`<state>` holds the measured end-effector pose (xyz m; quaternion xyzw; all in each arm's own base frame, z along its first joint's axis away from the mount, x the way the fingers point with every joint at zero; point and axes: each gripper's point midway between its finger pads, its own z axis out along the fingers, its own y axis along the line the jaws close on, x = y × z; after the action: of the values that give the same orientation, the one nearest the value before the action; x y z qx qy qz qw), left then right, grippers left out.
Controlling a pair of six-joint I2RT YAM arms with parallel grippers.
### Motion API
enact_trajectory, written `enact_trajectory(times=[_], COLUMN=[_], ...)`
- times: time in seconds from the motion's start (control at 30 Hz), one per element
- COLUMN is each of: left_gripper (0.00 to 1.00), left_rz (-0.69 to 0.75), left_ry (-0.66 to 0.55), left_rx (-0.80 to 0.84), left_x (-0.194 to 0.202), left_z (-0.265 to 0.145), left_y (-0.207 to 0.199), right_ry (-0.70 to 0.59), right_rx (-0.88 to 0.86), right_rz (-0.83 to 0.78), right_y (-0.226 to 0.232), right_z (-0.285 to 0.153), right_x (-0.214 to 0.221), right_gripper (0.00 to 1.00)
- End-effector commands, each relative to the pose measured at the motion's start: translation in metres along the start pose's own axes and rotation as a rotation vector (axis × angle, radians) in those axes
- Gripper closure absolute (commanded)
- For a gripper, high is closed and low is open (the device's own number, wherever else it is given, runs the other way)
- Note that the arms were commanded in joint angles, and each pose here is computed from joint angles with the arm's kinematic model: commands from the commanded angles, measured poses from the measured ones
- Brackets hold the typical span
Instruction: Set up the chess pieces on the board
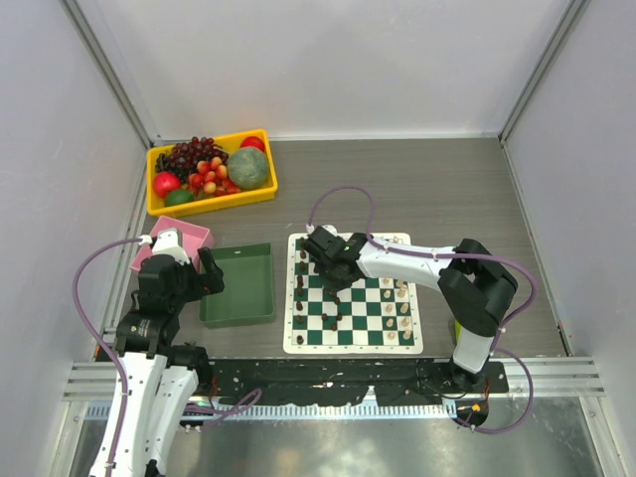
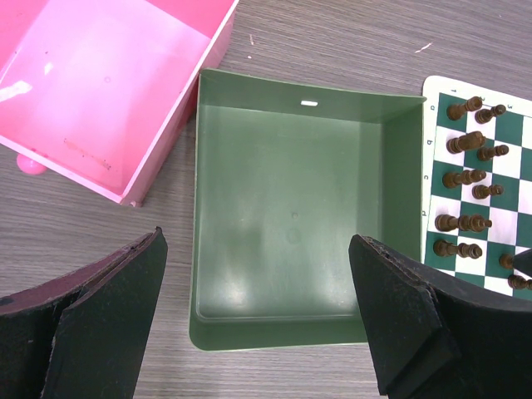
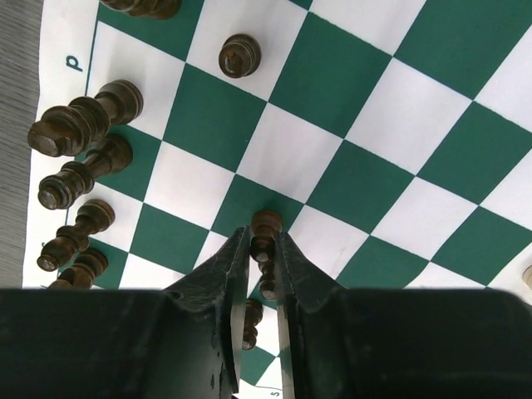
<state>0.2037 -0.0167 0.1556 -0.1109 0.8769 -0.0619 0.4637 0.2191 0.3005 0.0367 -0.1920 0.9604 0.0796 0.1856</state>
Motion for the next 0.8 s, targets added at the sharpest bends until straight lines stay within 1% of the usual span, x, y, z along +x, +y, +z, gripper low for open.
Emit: enact_trajectory(times=[0.0,0.2,0.47,0.6,0.77], left_gripper=[0.01,0.01,0.01,0.01,0.01], left_rz=[-0.003,-0.002,-0.005,-0.005,-0.005], left_ry=[-0.034,-0.03,-0.036,-0.031,-0.035], left_rx=[0.02,0.022,0.021,0.023,0.021], left_x=[-0.009,-0.008,-0.01,-0.009,-0.009], left_z=[-0.001,0.0,-0.001,0.0,-0.001], left_y=[-0.004,-0.005,-0.005,-0.005,-0.004], right_ry=[0.0,-0.012,-0.096,-0.118,-0.12], right_rx=[-0.011,-0.024,-0.056,-0.039,-0.02], right_rz=[-0.005,-0.009,-0.012,-0.022,-0.029], right_y=[0.005,0.009,0.023,0.026,0.026], right_z=[-0.003,-0.005,-0.017,-0.013,-0.003], right_x=[-0.001,-0.006,-0.034,-0.047,-0.051], right_gripper=[0.78,0.8,0.8,0.8,0.8])
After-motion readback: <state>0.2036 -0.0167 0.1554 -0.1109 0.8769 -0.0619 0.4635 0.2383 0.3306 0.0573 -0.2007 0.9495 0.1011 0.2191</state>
